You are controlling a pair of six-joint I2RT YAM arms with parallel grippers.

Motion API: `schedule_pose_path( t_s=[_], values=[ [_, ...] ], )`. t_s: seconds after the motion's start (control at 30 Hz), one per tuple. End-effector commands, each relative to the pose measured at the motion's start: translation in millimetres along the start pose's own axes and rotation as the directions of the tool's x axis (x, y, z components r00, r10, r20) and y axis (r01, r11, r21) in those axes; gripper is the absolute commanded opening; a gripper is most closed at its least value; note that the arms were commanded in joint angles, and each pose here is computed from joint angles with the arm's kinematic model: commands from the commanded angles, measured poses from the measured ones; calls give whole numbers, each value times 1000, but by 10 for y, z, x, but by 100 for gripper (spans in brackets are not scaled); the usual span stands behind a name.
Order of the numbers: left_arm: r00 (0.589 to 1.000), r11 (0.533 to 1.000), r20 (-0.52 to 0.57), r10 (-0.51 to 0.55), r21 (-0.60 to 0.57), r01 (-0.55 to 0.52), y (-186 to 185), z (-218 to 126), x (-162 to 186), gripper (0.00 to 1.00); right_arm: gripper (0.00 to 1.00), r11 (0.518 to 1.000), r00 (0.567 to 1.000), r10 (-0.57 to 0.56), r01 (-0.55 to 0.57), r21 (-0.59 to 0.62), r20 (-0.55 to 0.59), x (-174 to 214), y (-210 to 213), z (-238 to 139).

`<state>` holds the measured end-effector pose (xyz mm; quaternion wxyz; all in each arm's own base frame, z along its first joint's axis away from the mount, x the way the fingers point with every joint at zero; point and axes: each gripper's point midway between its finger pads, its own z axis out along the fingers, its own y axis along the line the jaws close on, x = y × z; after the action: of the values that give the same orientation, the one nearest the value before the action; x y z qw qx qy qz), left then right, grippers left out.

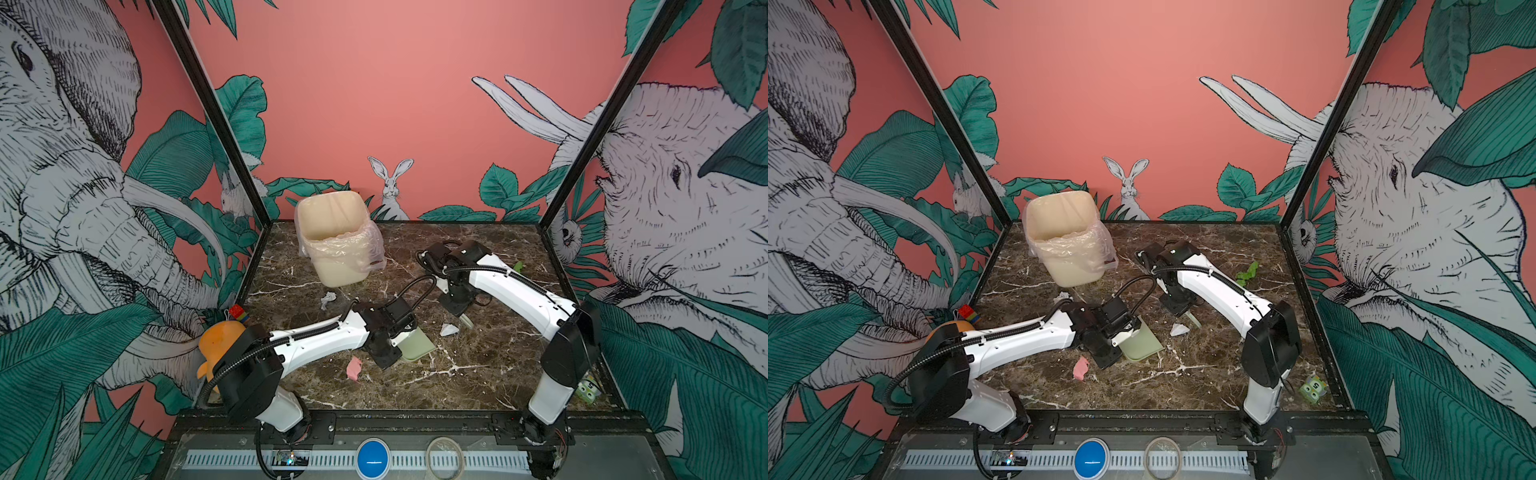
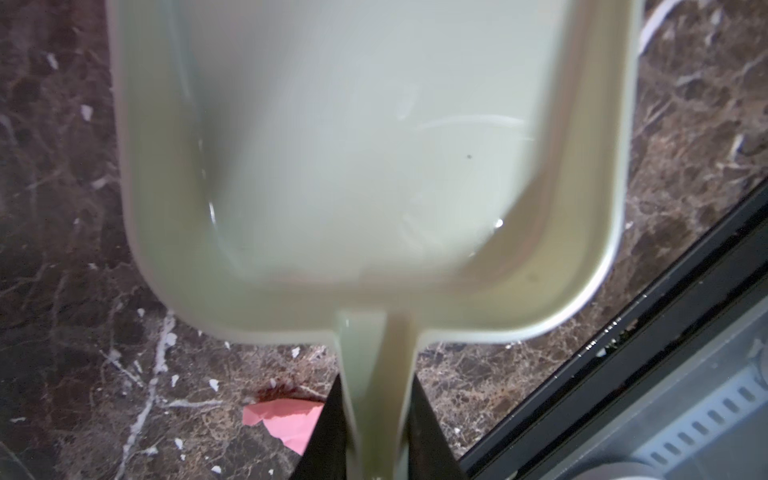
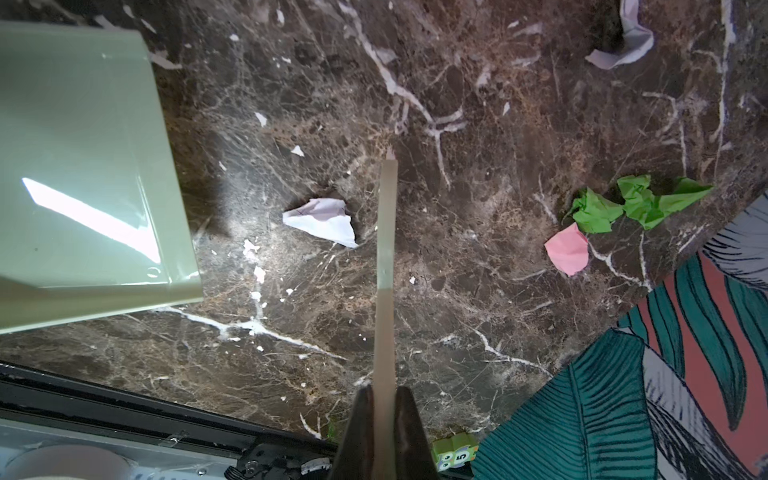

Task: Sweep away the paper scraps from the table
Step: 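Sweep the white paper scrap into the dustpan with the right gripper's brush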

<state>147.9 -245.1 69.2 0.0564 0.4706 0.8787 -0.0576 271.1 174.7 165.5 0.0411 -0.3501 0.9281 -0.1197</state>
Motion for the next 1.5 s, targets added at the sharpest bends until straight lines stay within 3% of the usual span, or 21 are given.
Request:
schedule_pose_path(
  t_s=[0.0,0.43,0.97,1.47],
  values=[
    [999,999,-7,40,28,-39,-98,25,-46,12,0,999,999,43,-43,26,-25,179,-157,-70],
    [996,996,13,86,-39,-85,-88,90,-324,12,0,990,993,111,-114,-78,-43,221,-82,124],
    [989,984,-21,144,-103,-146,-91,224,-432,11,0,981,989,143,-146,-125,-36,211,4,132],
    [988,984,-38,149,-91,-152,-132,282,-425,11,0,965,988,155,-152,-214,-3,171,239,62]
  ],
)
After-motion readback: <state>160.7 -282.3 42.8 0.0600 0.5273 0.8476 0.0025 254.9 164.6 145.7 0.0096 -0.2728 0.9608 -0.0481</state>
